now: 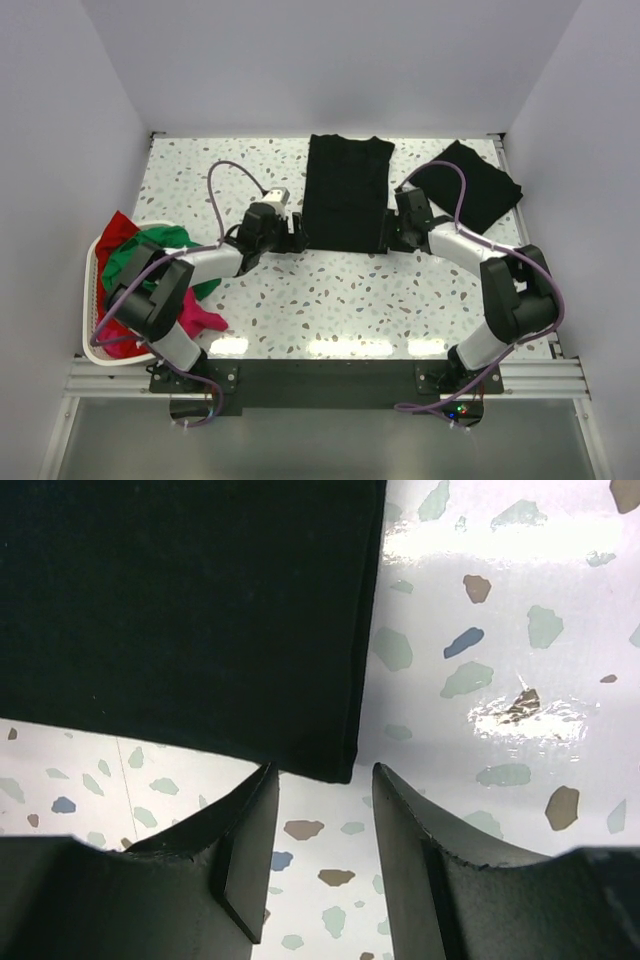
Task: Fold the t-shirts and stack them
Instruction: Fold the tshirt
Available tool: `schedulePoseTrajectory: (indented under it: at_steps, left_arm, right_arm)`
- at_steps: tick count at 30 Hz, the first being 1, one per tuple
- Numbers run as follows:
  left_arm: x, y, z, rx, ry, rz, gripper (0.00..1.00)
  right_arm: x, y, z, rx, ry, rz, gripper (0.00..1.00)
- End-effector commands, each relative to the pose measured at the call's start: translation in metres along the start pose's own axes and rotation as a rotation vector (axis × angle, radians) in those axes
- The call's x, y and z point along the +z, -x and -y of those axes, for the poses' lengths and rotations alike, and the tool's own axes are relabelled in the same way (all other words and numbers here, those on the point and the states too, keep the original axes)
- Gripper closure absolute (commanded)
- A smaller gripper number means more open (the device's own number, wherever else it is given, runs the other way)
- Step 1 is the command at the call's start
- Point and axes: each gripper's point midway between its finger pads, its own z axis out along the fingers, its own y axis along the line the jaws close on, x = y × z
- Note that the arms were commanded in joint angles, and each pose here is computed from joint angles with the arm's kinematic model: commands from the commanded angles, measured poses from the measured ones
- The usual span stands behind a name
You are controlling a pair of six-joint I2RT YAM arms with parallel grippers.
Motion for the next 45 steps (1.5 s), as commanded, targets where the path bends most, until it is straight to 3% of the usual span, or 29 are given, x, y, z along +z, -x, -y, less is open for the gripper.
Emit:
schedulePoseTrajectory:
  at_steps: [1,7,16,19,26,31,45]
  left_arm:
    - [0.007,0.002,0.003,-0.004,0.006,0.017,0.21]
    - [0.014,-0.003,-0.004,0.022,0.075,-0.005,0.29]
    - [0.024,-0.009,0.004,0.019,0.030,-0.018,0.36]
    - [0.027,-0.015,0.008,0.017,-0.002,-0.037,0.45]
    - [0.027,-0.024,0.016,0.003,-0.061,-0.039,0.81]
    - [0.020,-0.028,0.023,-0.003,-0.087,-0.032,0.99]
    - [-0.057,-0.076,0.023,-0.008,-0.011,-0.071,1.00]
  right_arm:
    - [0.004,0.001,-0.003,0.009,0.016,0.014,0.54]
    - [0.009,-0.001,-0.002,0.006,0.007,0.000,0.56]
    - [0.017,-0.008,0.000,0.004,0.001,-0.030,0.63]
    - [0.019,-0.009,0.000,0.003,0.000,-0.032,0.70]
    - [0.017,-0.018,-0.004,0.004,0.031,-0.061,0.89]
    - [0.012,-0.026,-0.004,-0.001,0.032,-0.072,0.97]
    - [-0.050,-0.105,-0.008,-0.058,0.024,-0.146,1.00]
